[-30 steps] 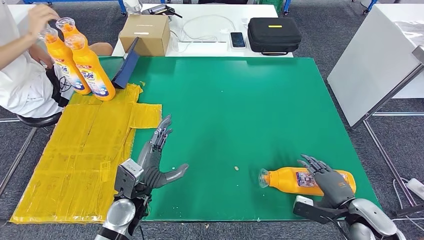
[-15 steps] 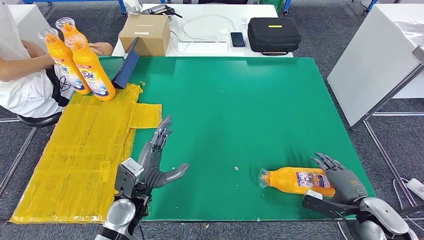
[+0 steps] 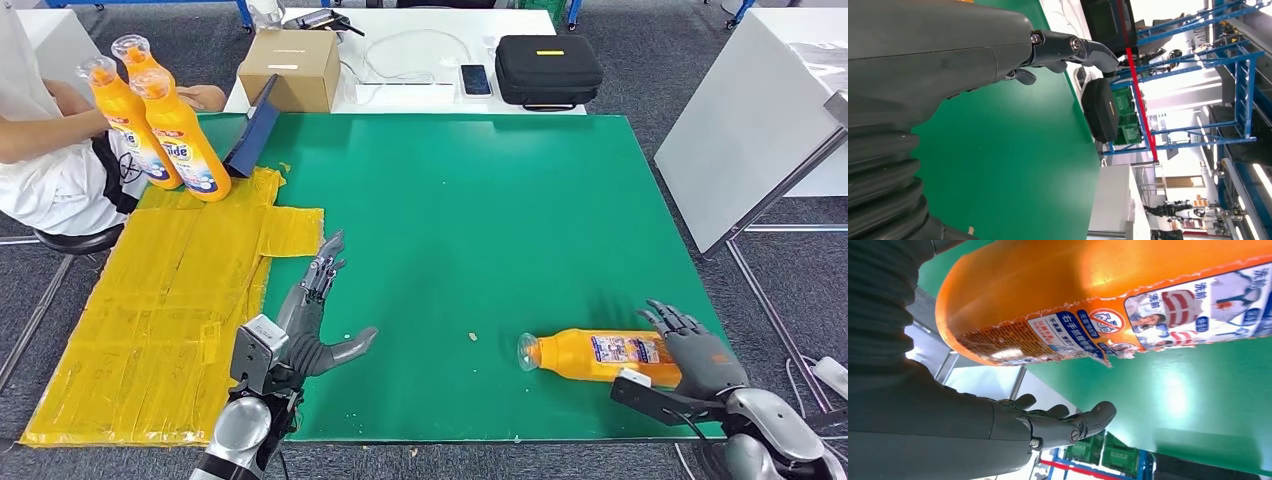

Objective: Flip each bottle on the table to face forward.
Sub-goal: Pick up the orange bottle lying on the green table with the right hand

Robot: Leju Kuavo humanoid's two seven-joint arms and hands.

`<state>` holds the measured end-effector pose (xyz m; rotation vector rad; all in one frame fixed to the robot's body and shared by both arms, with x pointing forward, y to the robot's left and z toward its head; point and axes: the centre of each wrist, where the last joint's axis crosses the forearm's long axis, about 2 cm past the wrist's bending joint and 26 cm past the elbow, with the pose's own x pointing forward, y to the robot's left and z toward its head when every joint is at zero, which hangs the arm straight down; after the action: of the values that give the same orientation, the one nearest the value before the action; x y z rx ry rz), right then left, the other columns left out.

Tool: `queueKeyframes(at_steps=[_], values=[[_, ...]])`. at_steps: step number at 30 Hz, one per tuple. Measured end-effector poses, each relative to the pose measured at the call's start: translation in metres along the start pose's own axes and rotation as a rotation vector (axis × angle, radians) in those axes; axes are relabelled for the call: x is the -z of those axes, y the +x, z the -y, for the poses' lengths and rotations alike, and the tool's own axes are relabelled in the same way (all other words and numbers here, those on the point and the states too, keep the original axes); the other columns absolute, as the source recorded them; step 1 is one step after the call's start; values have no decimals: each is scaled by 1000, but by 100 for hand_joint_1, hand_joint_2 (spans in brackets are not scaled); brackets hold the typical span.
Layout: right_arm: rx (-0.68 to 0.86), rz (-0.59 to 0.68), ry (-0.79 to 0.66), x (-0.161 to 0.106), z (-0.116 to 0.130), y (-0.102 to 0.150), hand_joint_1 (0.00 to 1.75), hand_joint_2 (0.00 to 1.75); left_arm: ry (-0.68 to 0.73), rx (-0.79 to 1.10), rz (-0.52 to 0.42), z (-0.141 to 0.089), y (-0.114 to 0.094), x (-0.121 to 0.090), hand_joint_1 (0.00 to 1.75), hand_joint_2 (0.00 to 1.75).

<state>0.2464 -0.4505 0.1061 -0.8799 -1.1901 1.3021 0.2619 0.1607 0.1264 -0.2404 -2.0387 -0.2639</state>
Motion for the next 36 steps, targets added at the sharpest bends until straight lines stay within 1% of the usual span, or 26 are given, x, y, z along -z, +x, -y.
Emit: queueKeyframes(at_steps=[9, 10, 11, 12, 14, 15, 16, 18, 24, 31, 36], values=[[-25, -46, 12, 8, -4, -3, 0, 175, -7, -2, -5, 0, -1, 1, 0, 175], [-28, -52, 16, 9, -5, -4, 3, 175, -7, -2, -6, 0, -1, 2, 0, 175], [-30, -59, 20, 9, -6, -5, 10, 175, -8, -2, -7, 0, -1, 2, 0, 175], [-31, -64, 25, 9, -7, -6, 28, 175, -9, -2, -8, 0, -1, 3, 0, 175], [-32, -74, 36, 9, -9, -8, 89, 175, -10, -2, -9, 0, -1, 3, 0, 175], [-32, -78, 42, 9, -11, -9, 115, 175, -10, -2, -9, 0, -1, 4, 0, 175], [-33, -82, 48, 9, -12, -10, 132, 175, -11, -2, -10, 0, -2, 4, 0, 175], [-34, -87, 58, 10, -13, -11, 137, 175, -12, -3, -13, 0, -2, 4, 0, 175], [-41, -91, 85, 11, -15, -15, 143, 175, -14, -12, -21, 0, -4, 4, 0, 175], [-49, -94, 98, 13, -15, -18, 144, 175, -13, -15, -25, 0, -5, 4, 0, 175], [-52, -93, 100, 14, -14, -18, 153, 175, -13, -15, -25, 0, -5, 4, 0, 175]])
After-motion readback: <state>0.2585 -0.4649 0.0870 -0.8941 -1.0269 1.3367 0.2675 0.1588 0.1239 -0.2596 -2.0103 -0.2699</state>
